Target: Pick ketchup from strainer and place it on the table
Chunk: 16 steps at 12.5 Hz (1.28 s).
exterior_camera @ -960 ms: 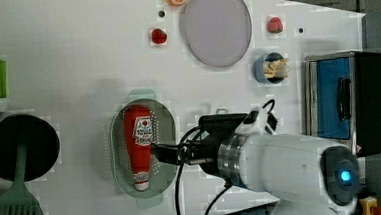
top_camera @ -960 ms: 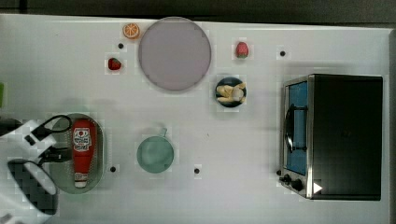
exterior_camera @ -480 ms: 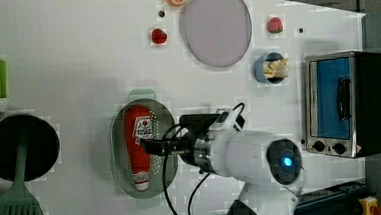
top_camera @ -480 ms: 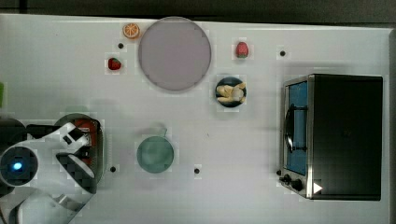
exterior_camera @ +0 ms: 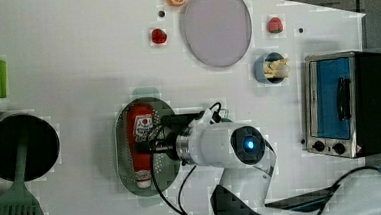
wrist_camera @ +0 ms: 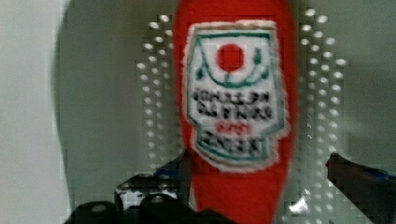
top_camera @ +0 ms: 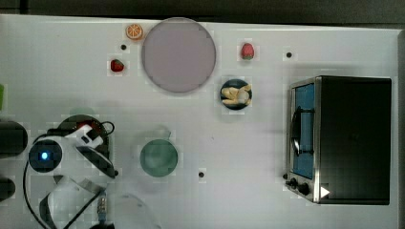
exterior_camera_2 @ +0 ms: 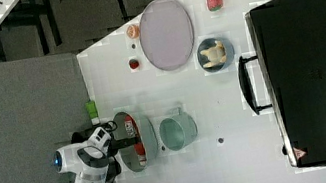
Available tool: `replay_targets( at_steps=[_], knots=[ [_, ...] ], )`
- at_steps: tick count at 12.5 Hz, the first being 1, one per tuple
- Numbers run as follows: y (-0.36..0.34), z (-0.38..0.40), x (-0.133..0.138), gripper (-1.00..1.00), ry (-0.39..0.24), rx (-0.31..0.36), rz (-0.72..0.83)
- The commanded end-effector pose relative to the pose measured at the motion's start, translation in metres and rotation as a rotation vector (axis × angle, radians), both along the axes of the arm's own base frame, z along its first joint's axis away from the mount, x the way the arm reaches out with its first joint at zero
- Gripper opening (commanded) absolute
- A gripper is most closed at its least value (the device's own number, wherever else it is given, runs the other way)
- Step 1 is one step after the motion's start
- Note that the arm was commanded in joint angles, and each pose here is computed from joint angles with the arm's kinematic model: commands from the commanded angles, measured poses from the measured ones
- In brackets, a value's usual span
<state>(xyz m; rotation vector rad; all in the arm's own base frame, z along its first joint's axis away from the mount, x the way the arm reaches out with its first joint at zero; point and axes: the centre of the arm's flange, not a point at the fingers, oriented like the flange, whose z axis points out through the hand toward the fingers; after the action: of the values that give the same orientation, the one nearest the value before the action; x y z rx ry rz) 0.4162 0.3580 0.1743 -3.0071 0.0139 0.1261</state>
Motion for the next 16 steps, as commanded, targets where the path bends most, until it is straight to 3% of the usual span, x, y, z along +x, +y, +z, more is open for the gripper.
replay_targets(
  at_steps=[1,4,5,8,12,16],
  knots=[
    [0.006,0.015,0.028,1.0,-0.068,0.018,-0.073],
    [0.015,-0.004,0.025,1.0,-0.035,0.012,-0.105],
    [0.017,-0.009,0.025,0.91,-0.039,0.007,-0.096],
    [0.019,-0.008,0.025,0.2,-0.05,0.001,-0.089],
    [0.031,0.038,0.025,0.19,-0.112,0.007,-0.073],
    [0.027,0.116,0.03,0.19,-0.111,-0.061,-0.171]
  ],
)
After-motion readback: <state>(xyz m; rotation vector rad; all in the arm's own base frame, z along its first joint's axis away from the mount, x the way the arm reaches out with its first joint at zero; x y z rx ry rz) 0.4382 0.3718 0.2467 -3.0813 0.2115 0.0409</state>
